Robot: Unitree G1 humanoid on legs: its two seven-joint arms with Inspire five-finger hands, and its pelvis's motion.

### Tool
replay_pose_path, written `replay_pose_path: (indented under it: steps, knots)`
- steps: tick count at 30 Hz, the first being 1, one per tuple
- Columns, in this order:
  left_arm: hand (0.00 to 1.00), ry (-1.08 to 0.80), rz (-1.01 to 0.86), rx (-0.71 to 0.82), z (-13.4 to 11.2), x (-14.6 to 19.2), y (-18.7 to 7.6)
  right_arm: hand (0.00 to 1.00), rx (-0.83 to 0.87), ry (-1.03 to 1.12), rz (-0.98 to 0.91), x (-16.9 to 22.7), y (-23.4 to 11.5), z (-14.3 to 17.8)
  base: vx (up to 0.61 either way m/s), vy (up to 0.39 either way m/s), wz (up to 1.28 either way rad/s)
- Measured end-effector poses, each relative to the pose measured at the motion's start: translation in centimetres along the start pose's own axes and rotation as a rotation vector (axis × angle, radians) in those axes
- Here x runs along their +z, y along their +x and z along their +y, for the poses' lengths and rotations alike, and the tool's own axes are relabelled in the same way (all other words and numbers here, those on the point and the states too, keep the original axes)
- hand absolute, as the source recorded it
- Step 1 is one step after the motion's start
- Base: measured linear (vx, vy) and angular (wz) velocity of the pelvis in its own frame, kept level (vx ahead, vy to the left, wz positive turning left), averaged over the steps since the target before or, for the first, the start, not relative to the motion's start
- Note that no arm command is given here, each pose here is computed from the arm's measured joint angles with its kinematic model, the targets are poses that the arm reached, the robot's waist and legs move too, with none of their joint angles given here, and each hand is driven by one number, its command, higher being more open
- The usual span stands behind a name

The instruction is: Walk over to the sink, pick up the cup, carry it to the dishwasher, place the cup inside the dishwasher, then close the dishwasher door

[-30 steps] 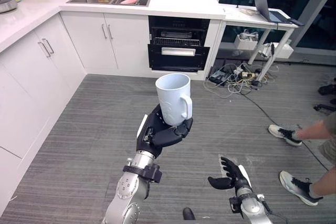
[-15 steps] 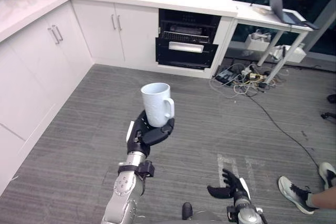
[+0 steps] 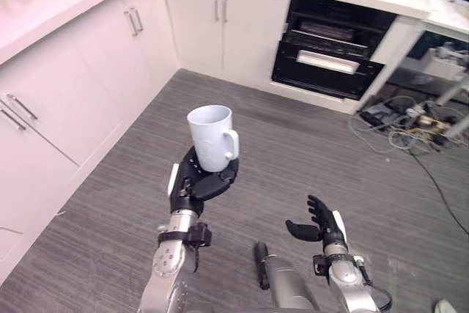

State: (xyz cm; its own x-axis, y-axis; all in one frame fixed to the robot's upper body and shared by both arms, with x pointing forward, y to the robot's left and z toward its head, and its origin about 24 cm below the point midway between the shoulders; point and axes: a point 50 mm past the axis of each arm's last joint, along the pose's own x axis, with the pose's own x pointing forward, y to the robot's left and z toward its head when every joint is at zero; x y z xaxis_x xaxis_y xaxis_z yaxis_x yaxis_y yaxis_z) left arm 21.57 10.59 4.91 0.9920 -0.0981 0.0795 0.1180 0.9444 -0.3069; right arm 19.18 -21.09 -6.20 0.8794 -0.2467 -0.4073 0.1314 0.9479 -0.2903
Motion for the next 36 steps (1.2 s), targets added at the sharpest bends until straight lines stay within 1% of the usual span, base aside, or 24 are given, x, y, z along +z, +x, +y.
replay_pose_path:
  steps: [2, 4, 5, 7, 9, 11, 14, 21, 24, 29, 33, 36]
  knots:
    - [0.3, -0.001, 0.008, -0.039, -0.9, -0.3, 0.6, 0.9, -0.013, -0.004, -0.013, 0.1, -0.3, -0.5, 0.43, -0.233, 1.06]
    - [0.3, -0.036, 0.023, -0.038, -1.4, -0.9, 0.0, 0.9, -0.009, 0.008, -0.058, 0.7, -1.2, -0.4, 0.47, -0.364, 0.7]
    - [0.3, -0.048, 0.025, -0.029, -1.4, -1.0, -0.2, 0.9, -0.005, 0.005, -0.075, 1.0, -1.2, -0.3, 0.49, -0.229, -0.22]
    - [0.3, -0.041, 0.053, -0.018, -1.1, -1.4, -0.7, 0.9, 0.033, 0.021, -0.096, 1.6, -1.3, 1.1, 0.58, -0.198, -0.3]
    - [0.3, -0.037, 0.065, -0.025, -1.0, -1.7, -1.0, 0.9, 0.045, 0.036, -0.095, 1.6, -1.4, 1.7, 0.5, -0.184, 0.05]
    - [0.3, -0.035, 0.066, -0.04, -1.1, -1.7, -1.0, 0.9, 0.039, 0.037, -0.099, 1.7, -1.1, 1.6, 0.45, -0.083, -0.17]
    - [0.3, -0.029, 0.066, -0.04, -0.9, -1.6, -1.0, 0.9, 0.031, 0.023, -0.097, 1.8, -0.4, 1.4, 0.44, 0.079, -0.66]
    - [0.3, -0.003, 0.072, -0.062, -0.9, -1.6, -0.9, 0.9, 0.034, 0.025, -0.044, 0.5, -0.8, 1.8, 0.51, 0.212, -0.62]
    - [0.3, 0.057, 0.093, -0.068, -0.3, -1.7, -1.1, 0.9, 0.061, 0.043, -0.015, 0.0, -1.0, 2.9, 0.45, 0.157, -0.4]
    - [0.3, 0.065, 0.065, -0.056, -0.5, -1.1, -1.0, 0.9, 0.144, 0.011, -0.039, 0.6, -0.9, 4.6, 0.46, 0.043, -0.09]
    - [0.3, 0.059, 0.068, -0.059, -0.6, -1.3, -1.1, 0.9, 0.142, -0.003, -0.077, 1.5, -0.5, 4.2, 0.54, -0.063, 0.22]
    - [0.3, 0.035, 0.102, -0.054, -1.1, -2.4, -0.8, 0.9, 0.102, -0.035, -0.105, 2.0, -0.2, 2.4, 0.65, -0.125, 0.32]
